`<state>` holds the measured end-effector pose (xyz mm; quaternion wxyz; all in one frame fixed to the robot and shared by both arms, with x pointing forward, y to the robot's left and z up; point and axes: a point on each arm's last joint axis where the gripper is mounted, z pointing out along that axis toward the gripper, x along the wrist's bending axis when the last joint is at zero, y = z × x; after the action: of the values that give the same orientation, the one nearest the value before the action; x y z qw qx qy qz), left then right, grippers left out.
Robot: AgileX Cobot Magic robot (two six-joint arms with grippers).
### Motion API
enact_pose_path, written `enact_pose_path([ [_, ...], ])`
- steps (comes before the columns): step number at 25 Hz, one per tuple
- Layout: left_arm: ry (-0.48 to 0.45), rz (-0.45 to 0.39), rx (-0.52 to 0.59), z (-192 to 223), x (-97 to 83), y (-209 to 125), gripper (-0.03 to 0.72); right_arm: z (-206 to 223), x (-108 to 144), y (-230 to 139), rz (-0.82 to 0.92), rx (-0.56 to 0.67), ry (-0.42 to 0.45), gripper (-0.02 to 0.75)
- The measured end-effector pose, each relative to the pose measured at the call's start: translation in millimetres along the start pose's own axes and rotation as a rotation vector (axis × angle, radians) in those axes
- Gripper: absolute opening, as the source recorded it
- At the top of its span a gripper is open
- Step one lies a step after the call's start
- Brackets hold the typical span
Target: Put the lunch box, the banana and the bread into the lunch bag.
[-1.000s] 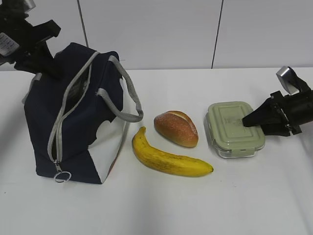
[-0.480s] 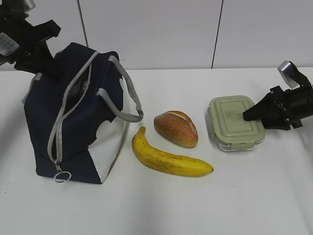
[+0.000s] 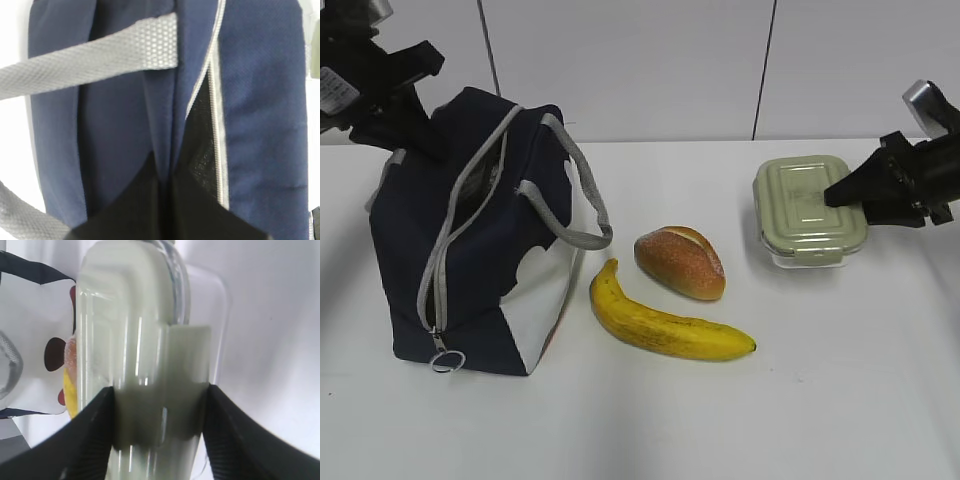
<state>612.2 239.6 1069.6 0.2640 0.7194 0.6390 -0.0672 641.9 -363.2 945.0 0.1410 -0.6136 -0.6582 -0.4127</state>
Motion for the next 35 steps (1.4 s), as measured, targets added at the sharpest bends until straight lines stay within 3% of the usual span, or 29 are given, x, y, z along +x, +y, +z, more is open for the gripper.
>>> enact_pose_path([
  [4, -0.002, -0.001, 0.000, 0, -0.2, 0, -0.003, 7, 30, 5, 0.000, 0.019, 0.009, 0.384],
  [16, -0.070, -0.031, -0.015, 0, -6.4, 1, -0.003, 36, 157, 40, -0.050, 0.058, 0.099, 0.384],
  [23, -0.103, -0.045, -0.022, 0, -9.3, 2, -0.003, 33, 225, 60, -0.076, -0.001, 0.227, 0.384],
  [29, -0.106, -0.047, -0.023, 0, -9.6, 2, -0.003, 47, 270, 50, -0.132, 0.050, 0.296, 0.384],
  [35, -0.123, -0.053, -0.026, 0, -11.5, 3, -0.003, 73, 284, 28, -0.232, 0.172, 0.181, 0.383],
])
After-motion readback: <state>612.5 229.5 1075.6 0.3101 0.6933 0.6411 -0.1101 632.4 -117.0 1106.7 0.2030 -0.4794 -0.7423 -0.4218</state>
